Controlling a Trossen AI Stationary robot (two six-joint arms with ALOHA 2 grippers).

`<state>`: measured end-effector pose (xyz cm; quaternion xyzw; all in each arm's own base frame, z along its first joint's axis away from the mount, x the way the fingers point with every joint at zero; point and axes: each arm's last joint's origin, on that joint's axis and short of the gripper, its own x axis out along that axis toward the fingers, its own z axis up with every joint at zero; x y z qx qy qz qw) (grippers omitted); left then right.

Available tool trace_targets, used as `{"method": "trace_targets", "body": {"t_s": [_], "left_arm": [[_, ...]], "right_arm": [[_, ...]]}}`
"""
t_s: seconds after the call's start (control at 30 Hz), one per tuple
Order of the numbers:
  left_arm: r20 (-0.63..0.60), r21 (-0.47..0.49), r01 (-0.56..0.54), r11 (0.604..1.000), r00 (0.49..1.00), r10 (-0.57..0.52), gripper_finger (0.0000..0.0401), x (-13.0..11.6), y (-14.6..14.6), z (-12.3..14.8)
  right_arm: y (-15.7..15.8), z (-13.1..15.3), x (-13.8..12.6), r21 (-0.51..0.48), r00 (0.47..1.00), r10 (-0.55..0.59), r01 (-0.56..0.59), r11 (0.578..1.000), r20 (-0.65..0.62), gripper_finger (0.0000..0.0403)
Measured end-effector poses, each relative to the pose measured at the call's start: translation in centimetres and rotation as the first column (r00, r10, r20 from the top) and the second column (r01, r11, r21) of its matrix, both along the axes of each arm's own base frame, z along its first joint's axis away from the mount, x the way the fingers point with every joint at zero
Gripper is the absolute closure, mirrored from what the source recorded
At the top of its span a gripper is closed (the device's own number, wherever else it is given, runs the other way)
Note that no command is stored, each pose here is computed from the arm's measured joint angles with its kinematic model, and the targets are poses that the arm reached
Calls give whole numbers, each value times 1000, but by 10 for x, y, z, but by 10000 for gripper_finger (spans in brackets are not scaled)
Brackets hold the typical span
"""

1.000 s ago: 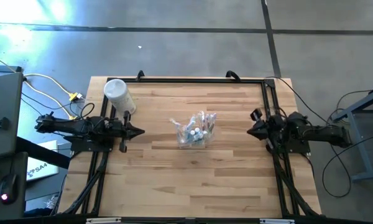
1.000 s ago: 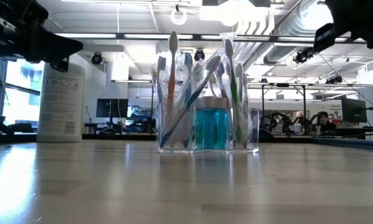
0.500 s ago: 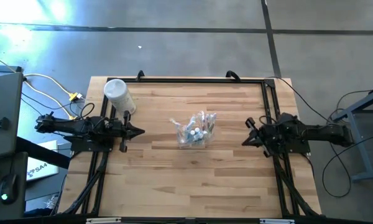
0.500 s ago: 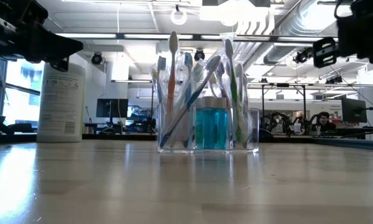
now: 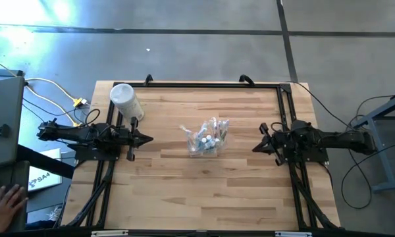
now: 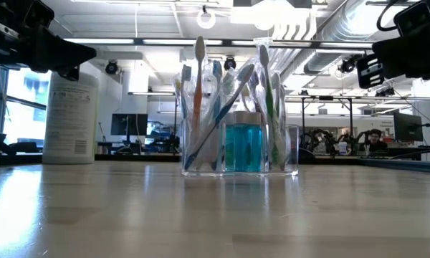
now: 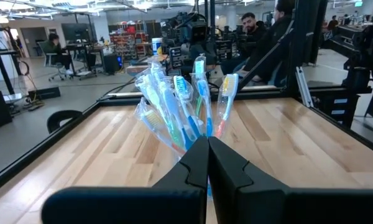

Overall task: Pick & Place toothbrushing station
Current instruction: Return to Home Position

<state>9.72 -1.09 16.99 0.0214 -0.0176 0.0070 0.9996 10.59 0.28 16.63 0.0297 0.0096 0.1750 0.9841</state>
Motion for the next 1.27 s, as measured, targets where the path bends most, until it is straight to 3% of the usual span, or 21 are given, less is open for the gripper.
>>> {"method": "trace_targets", "body": {"t_s": [0.27, 1.03, 1.27], "left_arm": [[1, 0, 1, 1000, 1000, -1, 401, 0, 0, 0], [1, -1, 3, 1000, 1000, -3, 401, 0, 0, 0], [1, -2, 3, 1000, 1000, -3, 401, 0, 0, 0]], "right_arm": [[-6, 0, 1, 19, 980, -201, 201, 979, -6, 400], [-7, -4, 1, 60, 970, -235, 239, 969, -65, 400], [-10, -4, 2, 54, 937, -344, 347, 936, -68, 400]]}}
